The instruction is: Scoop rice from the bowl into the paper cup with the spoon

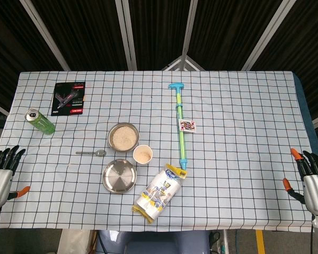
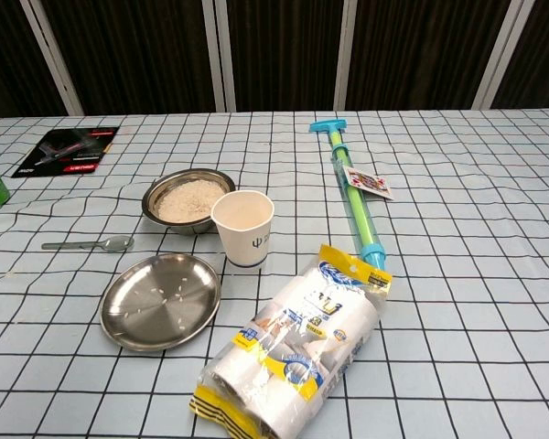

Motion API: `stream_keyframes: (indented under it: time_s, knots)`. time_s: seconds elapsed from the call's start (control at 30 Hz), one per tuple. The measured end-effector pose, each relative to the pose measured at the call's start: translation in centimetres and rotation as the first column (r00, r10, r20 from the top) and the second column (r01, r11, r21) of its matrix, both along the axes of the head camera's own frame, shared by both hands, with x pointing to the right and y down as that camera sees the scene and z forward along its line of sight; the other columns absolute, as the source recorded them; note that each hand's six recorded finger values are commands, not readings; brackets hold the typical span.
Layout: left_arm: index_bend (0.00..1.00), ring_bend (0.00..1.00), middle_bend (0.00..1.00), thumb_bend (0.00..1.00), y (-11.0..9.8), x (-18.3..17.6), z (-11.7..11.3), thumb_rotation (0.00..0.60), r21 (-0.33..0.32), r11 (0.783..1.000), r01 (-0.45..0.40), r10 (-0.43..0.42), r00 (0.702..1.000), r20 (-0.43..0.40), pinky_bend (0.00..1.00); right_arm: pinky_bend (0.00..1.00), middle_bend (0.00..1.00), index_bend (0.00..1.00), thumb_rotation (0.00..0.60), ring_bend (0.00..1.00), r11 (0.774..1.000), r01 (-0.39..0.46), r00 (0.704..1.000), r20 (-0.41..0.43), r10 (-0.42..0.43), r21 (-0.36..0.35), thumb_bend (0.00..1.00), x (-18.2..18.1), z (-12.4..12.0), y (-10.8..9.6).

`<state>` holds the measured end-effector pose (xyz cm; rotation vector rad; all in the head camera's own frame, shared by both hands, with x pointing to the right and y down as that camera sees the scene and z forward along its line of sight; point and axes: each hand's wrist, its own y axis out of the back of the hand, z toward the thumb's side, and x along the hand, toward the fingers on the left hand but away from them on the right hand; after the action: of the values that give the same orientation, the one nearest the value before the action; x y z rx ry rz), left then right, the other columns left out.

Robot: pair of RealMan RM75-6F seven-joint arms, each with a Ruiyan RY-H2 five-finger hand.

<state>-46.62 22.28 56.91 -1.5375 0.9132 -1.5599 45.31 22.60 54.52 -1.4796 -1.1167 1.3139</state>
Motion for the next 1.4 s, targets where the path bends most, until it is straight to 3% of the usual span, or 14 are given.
stream_keyframes:
  time_s: [0.3,0.37,0.47,0.5,0.53,0.63,0.73,0.9,1.23,1.4]
  knots:
    - [0.0,0.0,0.0,0.0,0.0,0.1,0.3,0.6,-0.015,1.0,-0.001,0.001,1.0,0.003,0.0,0.14,0.22,0.07,0.6,0.13,1.0,0.0,1.0,0.0,0.0,-0.003,0.38,0.0,0.0,0.0]
    - [0.0,0.12,0.09,0.01,-0.1,0.1,0.3,0.6,-0.015,1.0,-0.004,0.004,1.0,0.003,0.14,0.14,0.22,0.07,0.6,0.13,1.0,-0.001,1.0,0.0,0.001,-0.003,0.38,0.0,0.0,0.0]
    - [0.06,0.55,0.46,0.06,-0.5,0.1,0.3,0.6,-0.009,1.0,-0.008,0.008,1.0,0.011,0.63,0.14,0.22,0.07,0.6,0.13,1.0,-0.003,1.0,0.001,0.003,-0.005,0.38,0.0,0.1,0.0]
    - [0.12,0.67,0.57,0.07,-0.7,0.1,0.2,0.6,-0.001,1.0,-0.011,0.011,1.0,0.015,0.74,0.14,0.22,0.07,0.6,0.13,1.0,-0.003,1.0,0.001,0.003,-0.005,0.38,0.0,0.1,0.0]
    - [0.19,0.77,0.69,0.09,-1.2,0.2,0.2,0.6,0.012,1.0,-0.013,0.013,1.0,0.019,0.84,0.14,0.22,0.07,0.6,0.13,1.0,-0.003,1.0,0.0,0.003,-0.004,0.38,0.1,0.0,0.0]
    - [0.34,0.93,0.87,0.14,-1.9,0.3,0.6,0.6,0.014,1.0,-0.007,0.007,1.0,0.017,0.97,0.14,0.22,0.07,0.6,0.13,1.0,-0.001,1.0,0.0,0.001,-0.005,0.38,0.0,0.1,0.0]
    - [0.45,1.0,0.97,0.23,-2.7,0.5,1.6,0.6,-0.014,1.0,0.003,-0.003,1.0,0.011,1.0,0.14,0.22,0.07,0.6,0.13,1.0,-0.002,1.0,0.0,0.002,-0.007,0.38,0.1,0.1,0.0]
    - [0.5,1.0,1.0,0.37,-4.7,1.5,3.5,0.6,-0.054,0.999,0.003,-0.003,1.0,0.006,1.0,0.14,0.22,0.07,0.6,0.13,1.0,-0.003,1.0,-0.002,0.003,-0.001,0.38,0.0,0.0,0.1]
    - [0.49,1.0,1.0,0.42,-10.1,5.4,9.3,0.6,-0.151,0.988,-0.03,0.04,0.997,0.062,1.0,0.14,0.22,0.07,0.6,0.13,1.0,-0.011,1.0,-0.005,0.012,0.01,0.38,-0.3,-0.2,0.3]
    - [0.48,1.0,1.0,0.42,-11.1,7.1,11.3,0.6,-0.187,0.982,-0.04,0.056,0.995,0.083,1.0,0.14,0.22,0.07,0.6,0.13,1.0,-0.014,1.0,-0.006,0.014,0.016,0.38,-0.4,-0.2,0.4]
